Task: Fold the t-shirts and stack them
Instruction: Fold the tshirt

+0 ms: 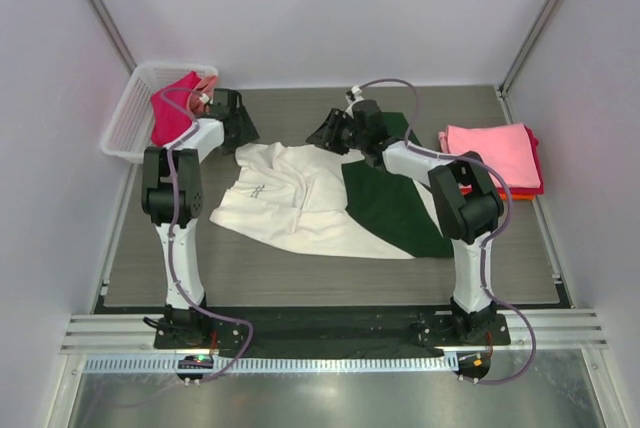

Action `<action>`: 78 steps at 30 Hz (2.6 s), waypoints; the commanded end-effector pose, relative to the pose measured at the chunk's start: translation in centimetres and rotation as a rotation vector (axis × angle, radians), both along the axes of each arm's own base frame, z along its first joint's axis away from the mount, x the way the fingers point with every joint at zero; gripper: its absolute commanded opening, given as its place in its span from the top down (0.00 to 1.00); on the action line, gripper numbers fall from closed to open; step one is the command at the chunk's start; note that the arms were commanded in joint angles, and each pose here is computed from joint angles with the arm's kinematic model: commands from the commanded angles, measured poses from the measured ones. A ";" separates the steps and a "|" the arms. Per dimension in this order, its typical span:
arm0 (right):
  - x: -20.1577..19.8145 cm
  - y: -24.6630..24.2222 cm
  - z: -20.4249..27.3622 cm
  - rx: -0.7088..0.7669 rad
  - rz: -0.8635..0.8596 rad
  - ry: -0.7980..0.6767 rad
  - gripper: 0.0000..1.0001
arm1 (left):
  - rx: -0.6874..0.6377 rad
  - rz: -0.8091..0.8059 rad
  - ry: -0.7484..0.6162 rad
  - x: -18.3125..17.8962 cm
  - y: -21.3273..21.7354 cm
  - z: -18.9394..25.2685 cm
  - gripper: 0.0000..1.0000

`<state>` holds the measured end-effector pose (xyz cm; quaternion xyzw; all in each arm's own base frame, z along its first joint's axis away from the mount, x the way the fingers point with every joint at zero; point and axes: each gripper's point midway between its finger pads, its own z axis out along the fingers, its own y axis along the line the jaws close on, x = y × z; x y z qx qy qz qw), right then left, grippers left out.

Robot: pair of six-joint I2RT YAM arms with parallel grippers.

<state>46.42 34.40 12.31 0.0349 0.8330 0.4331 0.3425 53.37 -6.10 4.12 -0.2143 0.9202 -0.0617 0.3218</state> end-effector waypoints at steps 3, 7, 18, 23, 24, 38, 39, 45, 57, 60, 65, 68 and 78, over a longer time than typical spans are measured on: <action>4.4 -4.1 8.5 0.047 -0.109 -0.162 0.55 | -0.093 -0.046 0.050 0.5 -1.3 -1.0 0.40; 8.7 -9.7 9.9 0.027 -0.274 -0.176 0.56 | -0.130 -0.048 0.075 0.0 -1.8 -2.1 0.66; 17.6 -20.4 1.4 -0.527 -0.578 -0.055 0.46 | 0.107 0.222 -0.149 -0.1 6.6 4.6 1.00; 18.6 -22.7 -2.0 -0.625 -0.602 -0.027 0.33 | 0.087 0.323 -0.204 -2.3 8.9 4.9 1.00; 19.0 -22.9 -1.9 -0.621 -0.604 -0.034 0.32 | 0.087 0.355 -0.216 -2.3 10.5 5.3 1.00; 20.7 -23.0 -6.4 -0.587 -0.552 -0.002 0.33 | 0.006 0.252 -0.187 -0.3 8.2 3.2 1.00; 20.8 -22.9 -6.6 -0.589 -0.547 -0.005 0.33 | -0.005 0.244 -0.184 -0.2 8.0 3.0 1.00; 20.9 -20.9 -7.2 -0.536 -0.447 -0.015 0.36 | -0.008 0.226 -0.180 -0.1 7.4 2.8 1.00; 19.6 -20.4 -7.4 -0.511 -0.383 0.015 0.79 | 0.025 0.243 -0.173 -0.6 7.8 2.8 1.00; 19.9 -21.7 -6.7 -0.502 -0.426 0.020 0.99 | 0.026 0.241 -0.174 -0.6 7.8 3.0 1.00; 20.3 -26.1 -5.4 -0.495 -0.583 0.045 0.99 | 0.022 0.234 -0.164 -0.6 7.6 2.6 1.00; 20.0 -26.7 -4.6 -0.484 -0.609 0.037 0.99 | 0.021 0.230 -0.164 -0.5 7.6 2.6 1.00; 19.9 -25.3 -1.8 -0.373 -0.540 -0.042 0.99 | 0.028 0.213 -0.168 -0.1 7.5 2.7 1.00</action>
